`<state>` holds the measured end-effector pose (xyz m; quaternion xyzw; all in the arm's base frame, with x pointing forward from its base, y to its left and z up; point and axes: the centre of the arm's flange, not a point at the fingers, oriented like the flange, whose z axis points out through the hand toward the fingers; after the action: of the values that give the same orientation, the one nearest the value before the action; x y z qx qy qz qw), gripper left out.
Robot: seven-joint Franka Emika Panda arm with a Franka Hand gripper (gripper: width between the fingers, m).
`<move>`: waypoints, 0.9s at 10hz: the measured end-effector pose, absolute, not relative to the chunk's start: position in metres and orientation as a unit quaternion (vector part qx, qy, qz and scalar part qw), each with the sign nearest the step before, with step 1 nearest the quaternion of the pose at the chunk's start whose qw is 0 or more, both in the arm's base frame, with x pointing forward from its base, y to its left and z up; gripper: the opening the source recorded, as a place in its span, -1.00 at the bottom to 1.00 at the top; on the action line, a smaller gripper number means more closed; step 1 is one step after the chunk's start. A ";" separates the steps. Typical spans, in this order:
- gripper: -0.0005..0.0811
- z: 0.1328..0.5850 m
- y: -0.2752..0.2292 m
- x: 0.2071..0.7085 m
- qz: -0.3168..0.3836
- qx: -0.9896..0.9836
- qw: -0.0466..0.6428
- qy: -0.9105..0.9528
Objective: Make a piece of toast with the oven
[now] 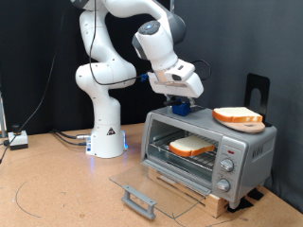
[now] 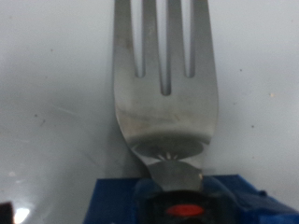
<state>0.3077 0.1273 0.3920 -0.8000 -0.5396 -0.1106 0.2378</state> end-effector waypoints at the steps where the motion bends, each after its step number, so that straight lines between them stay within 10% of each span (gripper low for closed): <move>1: 0.89 0.397 0.125 0.308 -0.115 -0.798 0.244 -0.539; 9: 0.99 0.440 0.079 0.316 -0.177 -0.797 0.269 -0.511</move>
<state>0.3161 0.0786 0.4404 -0.7971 -0.5107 -0.1771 0.2690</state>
